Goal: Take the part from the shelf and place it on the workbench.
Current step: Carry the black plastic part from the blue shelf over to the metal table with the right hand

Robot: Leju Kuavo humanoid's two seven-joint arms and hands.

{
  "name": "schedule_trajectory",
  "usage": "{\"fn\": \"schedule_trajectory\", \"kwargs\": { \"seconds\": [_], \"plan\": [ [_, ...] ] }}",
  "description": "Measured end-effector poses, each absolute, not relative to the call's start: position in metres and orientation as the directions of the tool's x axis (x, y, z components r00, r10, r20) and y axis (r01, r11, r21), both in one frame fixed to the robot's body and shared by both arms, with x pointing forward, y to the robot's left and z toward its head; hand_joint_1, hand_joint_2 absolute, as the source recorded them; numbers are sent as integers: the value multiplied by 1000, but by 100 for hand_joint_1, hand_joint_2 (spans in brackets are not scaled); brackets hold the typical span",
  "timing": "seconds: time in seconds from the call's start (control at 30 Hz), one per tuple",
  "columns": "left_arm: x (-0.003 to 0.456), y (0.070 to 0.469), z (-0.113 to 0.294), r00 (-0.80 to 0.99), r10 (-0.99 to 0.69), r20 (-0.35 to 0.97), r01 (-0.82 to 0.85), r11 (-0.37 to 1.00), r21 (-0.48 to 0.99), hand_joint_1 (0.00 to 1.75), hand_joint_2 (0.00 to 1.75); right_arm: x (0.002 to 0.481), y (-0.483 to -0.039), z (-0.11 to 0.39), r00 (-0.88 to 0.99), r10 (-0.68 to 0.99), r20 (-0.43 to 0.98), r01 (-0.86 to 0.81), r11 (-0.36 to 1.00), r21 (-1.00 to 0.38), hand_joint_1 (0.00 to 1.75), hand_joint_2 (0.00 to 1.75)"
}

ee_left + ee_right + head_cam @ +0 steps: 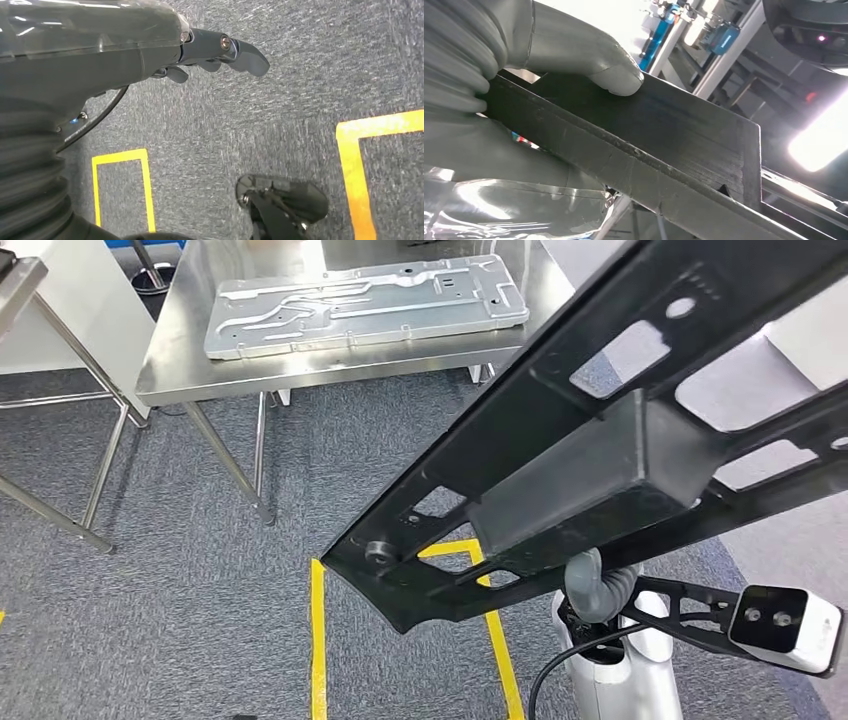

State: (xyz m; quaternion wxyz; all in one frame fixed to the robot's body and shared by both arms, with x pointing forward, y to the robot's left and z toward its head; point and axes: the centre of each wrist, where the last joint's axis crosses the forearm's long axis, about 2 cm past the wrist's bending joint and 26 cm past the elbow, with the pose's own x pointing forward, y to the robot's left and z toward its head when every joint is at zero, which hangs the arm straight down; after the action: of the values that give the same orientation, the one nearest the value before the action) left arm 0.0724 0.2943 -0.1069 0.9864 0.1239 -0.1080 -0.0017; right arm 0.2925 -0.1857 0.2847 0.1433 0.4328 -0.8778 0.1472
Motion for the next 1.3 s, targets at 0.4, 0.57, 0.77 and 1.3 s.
{"fn": "schedule_trajectory", "kwargs": {
  "seconds": [0.4,0.57,0.77,1.3],
  "plan": [
    [73,296,-107,976,-20,215,-35,968,247,0,175,292,-185,288,-587,-719,373,-802,581,-141,175,175],
    [72,296,-107,976,-20,216,-34,969,244,0,175,291,-185,286,-584,-719,377,-803,581,-137,175,175],
    [73,294,-107,976,-18,217,-36,970,242,0,175,291,-185,286,-584,-719,376,-803,580,-137,175,175],
    [71,295,-107,977,-16,213,-37,969,244,0,175,290,-185,287,-582,-725,368,-807,573,-145,175,175]
  ]
}}
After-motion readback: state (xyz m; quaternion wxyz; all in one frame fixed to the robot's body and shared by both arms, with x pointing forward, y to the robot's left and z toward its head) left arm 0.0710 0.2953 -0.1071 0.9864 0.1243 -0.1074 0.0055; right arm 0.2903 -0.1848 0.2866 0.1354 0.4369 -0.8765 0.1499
